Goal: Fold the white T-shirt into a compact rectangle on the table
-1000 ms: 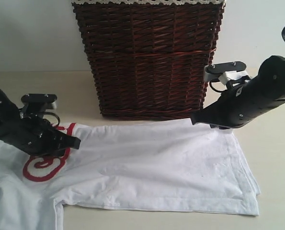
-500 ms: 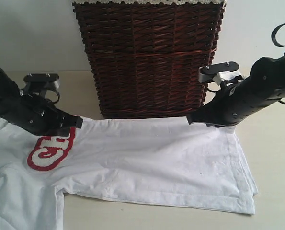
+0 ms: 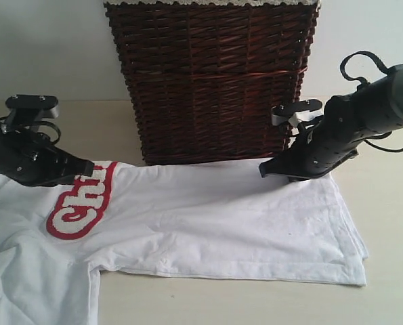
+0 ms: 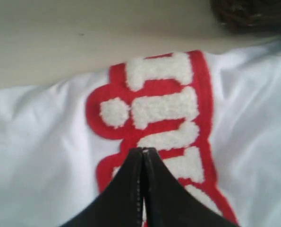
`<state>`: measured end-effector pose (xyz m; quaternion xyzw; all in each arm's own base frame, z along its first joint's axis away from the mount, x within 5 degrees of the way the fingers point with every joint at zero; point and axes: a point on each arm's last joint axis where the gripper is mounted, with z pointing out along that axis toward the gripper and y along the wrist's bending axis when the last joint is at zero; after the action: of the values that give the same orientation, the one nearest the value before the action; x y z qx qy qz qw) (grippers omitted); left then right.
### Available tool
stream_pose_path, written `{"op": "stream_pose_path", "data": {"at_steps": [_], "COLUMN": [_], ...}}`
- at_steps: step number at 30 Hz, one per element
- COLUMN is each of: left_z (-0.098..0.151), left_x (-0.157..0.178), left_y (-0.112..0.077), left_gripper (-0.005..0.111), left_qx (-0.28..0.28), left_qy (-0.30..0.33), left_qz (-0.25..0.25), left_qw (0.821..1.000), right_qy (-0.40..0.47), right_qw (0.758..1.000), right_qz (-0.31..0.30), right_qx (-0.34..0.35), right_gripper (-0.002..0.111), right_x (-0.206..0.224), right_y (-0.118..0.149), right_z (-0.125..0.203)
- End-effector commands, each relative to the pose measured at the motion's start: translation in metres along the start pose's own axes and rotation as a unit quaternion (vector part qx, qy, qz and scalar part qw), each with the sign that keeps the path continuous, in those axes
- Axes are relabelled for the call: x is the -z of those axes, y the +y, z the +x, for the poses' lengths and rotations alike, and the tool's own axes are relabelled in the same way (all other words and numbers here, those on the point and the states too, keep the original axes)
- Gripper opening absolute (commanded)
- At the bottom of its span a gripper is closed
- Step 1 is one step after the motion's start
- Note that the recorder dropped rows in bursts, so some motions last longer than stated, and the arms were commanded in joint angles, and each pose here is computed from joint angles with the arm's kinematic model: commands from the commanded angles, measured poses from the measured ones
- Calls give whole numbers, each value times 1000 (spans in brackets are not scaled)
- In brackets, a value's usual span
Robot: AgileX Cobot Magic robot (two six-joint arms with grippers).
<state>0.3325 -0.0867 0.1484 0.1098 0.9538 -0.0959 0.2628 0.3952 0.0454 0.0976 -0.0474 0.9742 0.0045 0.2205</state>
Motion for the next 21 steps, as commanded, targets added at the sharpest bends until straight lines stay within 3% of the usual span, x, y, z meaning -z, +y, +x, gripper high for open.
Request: {"op": "stream_pose_path", "data": {"at_steps": [1, 4, 8, 13, 17, 21], "left_z": [4, 3, -6, -12, -5, 22], "left_x": [2, 8, 27, 68, 99, 106], "left_y": [11, 7, 0, -3, -4, -22], "left_gripper": [0, 0, 0, 0, 0, 0], "left_qx": [14, -50, -89, -175, -215, -221], "left_qy": [12, 25, 44, 58, 90, 123], "left_qz": [-5, 7, 33, 21, 15, 59], "left_qw": [1000, 998, 994, 983, 972, 966], "right_qy": [27, 7, -19, -52, -67, -76], "right_qw": [999, 999, 999, 999, 997, 996], "right_qz": [11, 10, 10, -7, -26, -56], "right_qx": [22, 31, 28, 15, 5, 0], "right_gripper": [0, 0, 1, 10, 10, 10], "right_x": [0, 14, 37, 73, 94, 106], "right_y": [-7, -7, -7, -4, -1, 4], "right_z": [6, -2, -11, -22, -26, -25]}}
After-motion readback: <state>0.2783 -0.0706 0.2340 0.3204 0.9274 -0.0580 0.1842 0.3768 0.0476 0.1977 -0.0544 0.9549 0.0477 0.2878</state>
